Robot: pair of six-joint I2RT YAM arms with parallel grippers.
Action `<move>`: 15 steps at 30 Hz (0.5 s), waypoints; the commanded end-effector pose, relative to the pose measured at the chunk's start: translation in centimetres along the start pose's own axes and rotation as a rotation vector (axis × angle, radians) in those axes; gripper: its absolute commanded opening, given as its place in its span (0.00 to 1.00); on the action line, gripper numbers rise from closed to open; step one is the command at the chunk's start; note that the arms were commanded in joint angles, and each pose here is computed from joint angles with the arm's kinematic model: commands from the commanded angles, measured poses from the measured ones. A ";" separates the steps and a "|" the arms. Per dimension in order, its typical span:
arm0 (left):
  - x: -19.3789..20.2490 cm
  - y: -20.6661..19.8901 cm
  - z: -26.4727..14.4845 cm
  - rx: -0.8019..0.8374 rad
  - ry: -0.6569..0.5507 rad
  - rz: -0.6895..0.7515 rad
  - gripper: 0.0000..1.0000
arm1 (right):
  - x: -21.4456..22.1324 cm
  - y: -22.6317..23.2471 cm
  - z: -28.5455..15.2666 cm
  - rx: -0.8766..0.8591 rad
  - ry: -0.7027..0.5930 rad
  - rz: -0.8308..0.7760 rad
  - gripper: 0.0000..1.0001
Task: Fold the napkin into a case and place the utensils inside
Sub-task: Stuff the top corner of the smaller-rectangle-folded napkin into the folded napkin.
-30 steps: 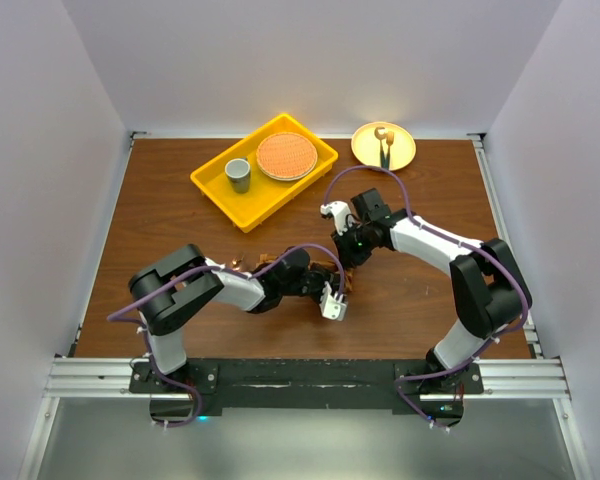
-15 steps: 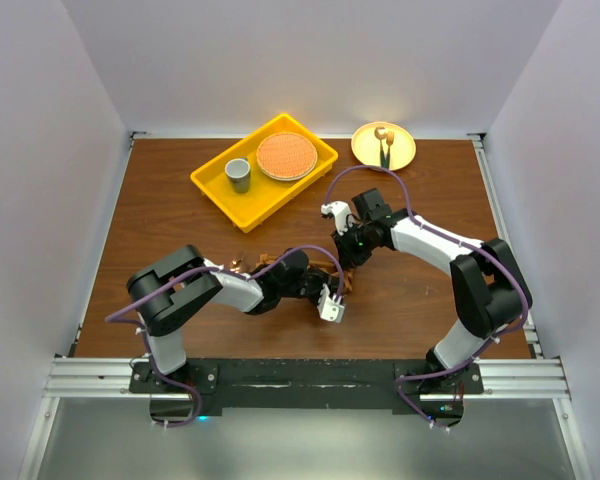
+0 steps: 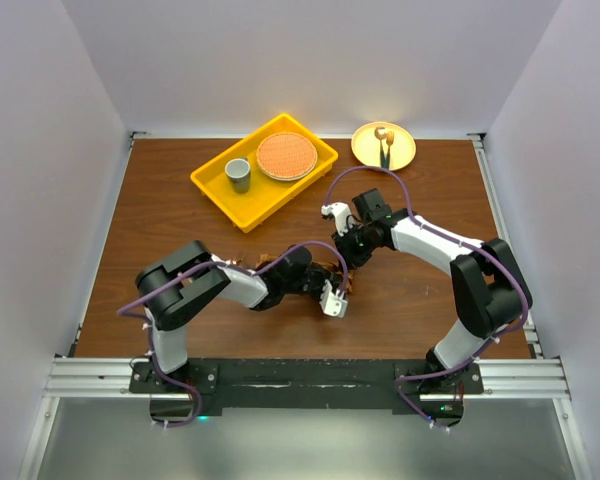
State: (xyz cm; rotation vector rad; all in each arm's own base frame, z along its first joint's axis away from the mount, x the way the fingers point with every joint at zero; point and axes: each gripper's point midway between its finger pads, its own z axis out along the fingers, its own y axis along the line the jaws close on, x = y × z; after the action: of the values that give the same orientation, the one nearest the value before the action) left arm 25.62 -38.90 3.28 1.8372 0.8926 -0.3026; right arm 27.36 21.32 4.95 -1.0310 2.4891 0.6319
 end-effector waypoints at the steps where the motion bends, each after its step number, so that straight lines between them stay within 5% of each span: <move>1: -0.6 2.3 0.4 -0.052 -0.023 0.012 0.00 | -0.4 0.9 -0.9 -0.022 -0.028 0.001 0.00; 15: 0.9 1.6 1.1 -0.003 -0.011 0.005 0.00 | 0.4 0.8 0.0 -0.033 0.021 0.074 0.00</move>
State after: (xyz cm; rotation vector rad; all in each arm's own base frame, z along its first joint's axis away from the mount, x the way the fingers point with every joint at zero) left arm 26.62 -39.53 2.79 1.8430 0.9065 -0.3064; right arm 27.01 21.29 4.77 -1.0092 2.5102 0.6455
